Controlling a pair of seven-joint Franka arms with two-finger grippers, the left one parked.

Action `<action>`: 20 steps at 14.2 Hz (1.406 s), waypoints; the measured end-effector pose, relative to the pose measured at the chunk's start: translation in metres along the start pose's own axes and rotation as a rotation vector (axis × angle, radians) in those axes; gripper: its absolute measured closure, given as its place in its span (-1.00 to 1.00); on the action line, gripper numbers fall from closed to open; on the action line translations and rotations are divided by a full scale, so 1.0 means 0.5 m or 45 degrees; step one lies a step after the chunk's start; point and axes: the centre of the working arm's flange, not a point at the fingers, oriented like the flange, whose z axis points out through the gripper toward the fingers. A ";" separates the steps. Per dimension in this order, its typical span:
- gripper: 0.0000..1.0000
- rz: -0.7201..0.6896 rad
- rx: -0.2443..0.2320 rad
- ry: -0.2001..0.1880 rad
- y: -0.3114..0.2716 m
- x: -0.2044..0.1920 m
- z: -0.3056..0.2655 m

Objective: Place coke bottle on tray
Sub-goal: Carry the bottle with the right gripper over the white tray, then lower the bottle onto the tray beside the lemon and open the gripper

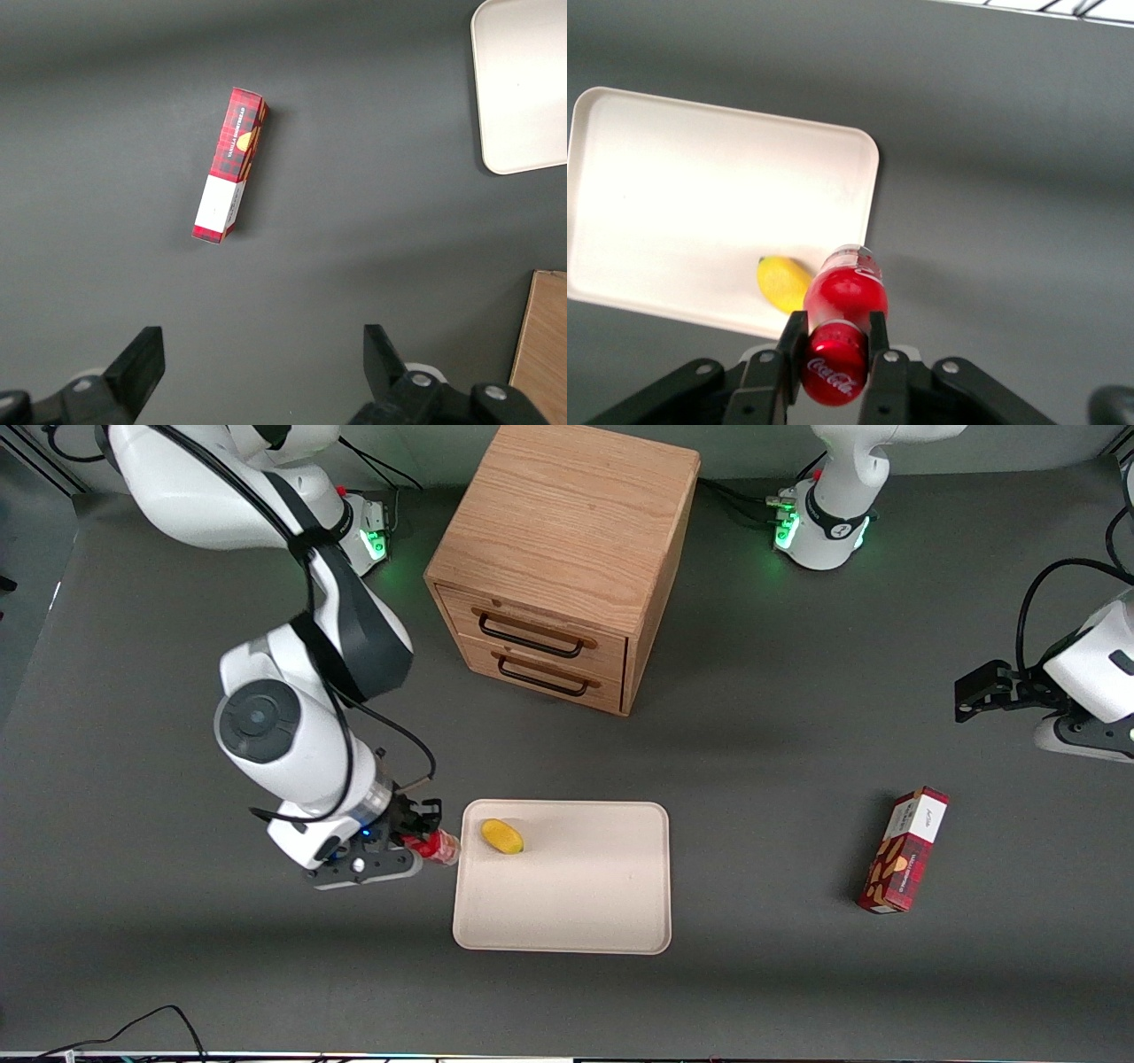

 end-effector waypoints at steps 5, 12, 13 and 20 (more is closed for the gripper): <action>0.37 0.011 0.042 0.086 -0.008 0.035 0.075; 0.37 -0.012 0.011 0.163 -0.065 0.036 0.144; 0.37 -0.015 0.004 0.167 -0.070 0.035 0.149; 0.37 -0.007 0.004 0.220 -0.057 0.048 0.200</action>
